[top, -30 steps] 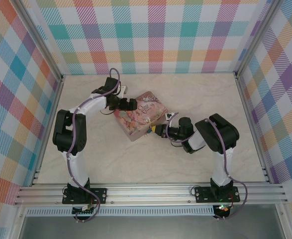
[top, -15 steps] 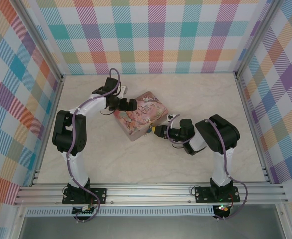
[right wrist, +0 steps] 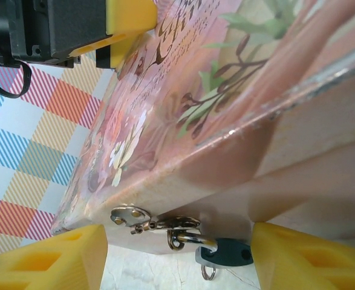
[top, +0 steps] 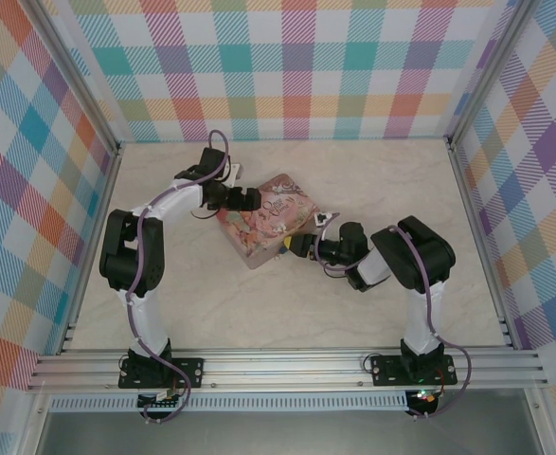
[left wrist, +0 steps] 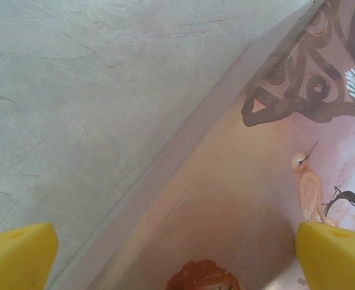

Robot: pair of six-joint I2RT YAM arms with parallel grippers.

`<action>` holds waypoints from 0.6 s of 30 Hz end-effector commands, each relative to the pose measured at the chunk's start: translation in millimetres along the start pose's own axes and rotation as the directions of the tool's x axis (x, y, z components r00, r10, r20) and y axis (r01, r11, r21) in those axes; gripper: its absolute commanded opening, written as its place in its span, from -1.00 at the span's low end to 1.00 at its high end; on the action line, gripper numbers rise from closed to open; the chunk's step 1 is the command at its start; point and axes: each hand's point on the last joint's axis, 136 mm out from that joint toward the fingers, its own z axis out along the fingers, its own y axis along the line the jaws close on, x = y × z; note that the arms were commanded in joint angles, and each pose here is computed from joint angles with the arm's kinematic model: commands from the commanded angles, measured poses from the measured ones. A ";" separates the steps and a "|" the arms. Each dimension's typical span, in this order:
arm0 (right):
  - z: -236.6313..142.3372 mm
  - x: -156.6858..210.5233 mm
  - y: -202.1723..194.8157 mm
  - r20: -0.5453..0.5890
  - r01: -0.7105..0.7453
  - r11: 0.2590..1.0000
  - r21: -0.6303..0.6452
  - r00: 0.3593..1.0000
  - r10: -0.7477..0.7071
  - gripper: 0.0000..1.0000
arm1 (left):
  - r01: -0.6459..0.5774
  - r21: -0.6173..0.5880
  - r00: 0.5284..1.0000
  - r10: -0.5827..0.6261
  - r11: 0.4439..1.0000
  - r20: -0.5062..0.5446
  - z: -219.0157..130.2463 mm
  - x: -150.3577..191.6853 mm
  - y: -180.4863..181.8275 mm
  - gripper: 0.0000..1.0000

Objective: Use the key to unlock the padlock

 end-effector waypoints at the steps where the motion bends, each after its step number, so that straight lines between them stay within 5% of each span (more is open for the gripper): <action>1: 8.5 1.3 7.3 -0.016 0.010 0.999 -0.038 1.000 -0.011 0.29 | 0.014 -0.048 0.999 -0.016 0.999 -0.042 -1.8 16.6 9.8 1.00; 18: 14.0 8.1 22.5 -0.045 0.015 0.994 -0.108 0.999 -0.020 0.02 | 0.018 -0.052 0.999 -0.020 0.998 -0.043 -1.5 17.9 11.0 1.00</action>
